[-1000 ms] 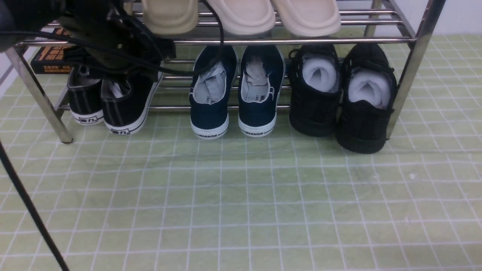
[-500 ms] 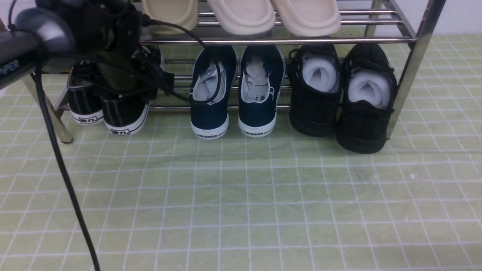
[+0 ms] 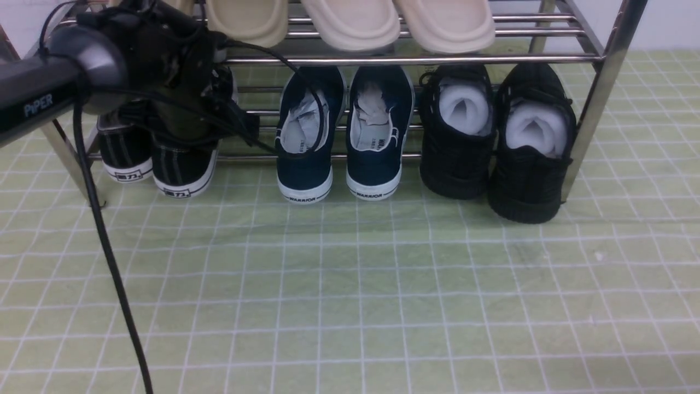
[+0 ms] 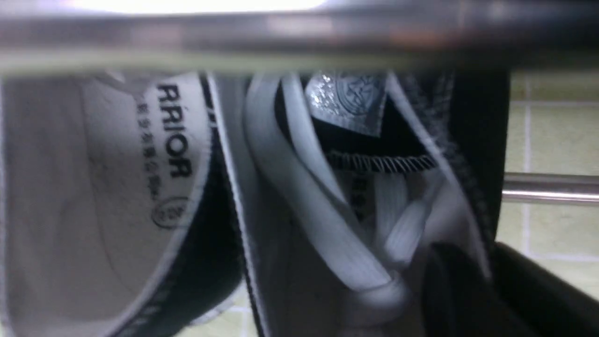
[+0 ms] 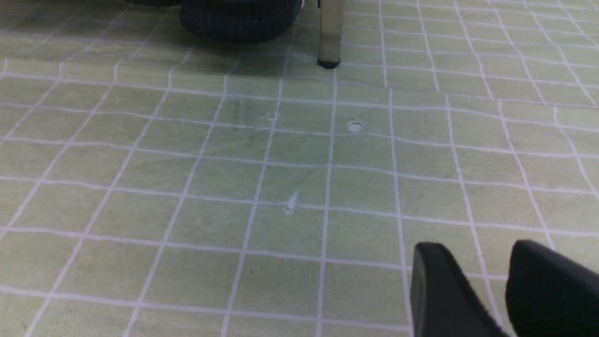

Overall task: Take the shoes off the shelf with your hand from the green coffee tablecloth.
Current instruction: 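Grasp the leftmost shoe on the bottom shelf of the shoe rack with the left gripper, then set the held shoe down on the floor in front of the rack with the left gripper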

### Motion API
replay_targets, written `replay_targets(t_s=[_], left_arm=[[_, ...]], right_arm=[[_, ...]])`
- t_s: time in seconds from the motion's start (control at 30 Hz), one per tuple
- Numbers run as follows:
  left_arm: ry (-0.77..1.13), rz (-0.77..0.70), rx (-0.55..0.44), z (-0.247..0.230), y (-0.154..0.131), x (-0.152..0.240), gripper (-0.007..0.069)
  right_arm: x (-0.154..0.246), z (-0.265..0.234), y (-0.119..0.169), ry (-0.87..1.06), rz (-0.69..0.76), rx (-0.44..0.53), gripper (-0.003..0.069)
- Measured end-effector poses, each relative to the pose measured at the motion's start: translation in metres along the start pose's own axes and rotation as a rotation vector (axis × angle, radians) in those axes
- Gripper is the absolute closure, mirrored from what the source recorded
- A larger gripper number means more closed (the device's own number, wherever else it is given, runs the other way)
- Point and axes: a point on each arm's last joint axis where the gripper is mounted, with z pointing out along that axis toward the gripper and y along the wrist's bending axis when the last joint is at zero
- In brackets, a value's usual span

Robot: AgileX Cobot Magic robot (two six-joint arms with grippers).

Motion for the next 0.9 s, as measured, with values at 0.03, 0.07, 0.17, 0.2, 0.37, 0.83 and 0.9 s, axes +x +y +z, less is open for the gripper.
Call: replay_targets(t_s=[0.03, 0.07, 0.17, 0.2, 0.37, 0.83, 0.9], left_arm=[[0.008, -0.028, 0.015, -0.006, 0.0, 0.0, 0.0605], [0.022, -0.04, 0.018, -0.009, 0.0, 0.001, 0.0608], [0.075, -0.079, 0.042, -0.036, 0.0, 0.005, 0.0613], [0.084, -0.083, 0.046, -0.043, 0.0, 0.005, 0.0613], [0.112, -0.14, 0.093, -0.098, 0.009, 0.01, 0.0613], [0.028, -0.096, 0.272, -0.222, 0.04, 0.033, 0.0608], [0.01, -0.068, 0.351, -0.238, 0.037, 0.038, 0.0608]], right_arm=[[0.0, 0.0, 0.0, 0.0, 0.0, 0.0, 0.0421], [0.0, 0.0, 0.0, 0.0, 0.0, 0.0, 0.0421], [0.0, 0.0, 0.0, 0.0, 0.0, 0.0, 0.0421], [0.0, 0.0, 0.0, 0.0, 0.0, 0.0, 0.0421], [0.0, 0.0, 0.0, 0.0, 0.0, 0.0, 0.0421], [0.0, 0.0, 0.0, 0.0, 0.0, 0.0, 0.0421], [0.0, 0.0, 0.0, 0.0, 0.0, 0.0, 0.0421]])
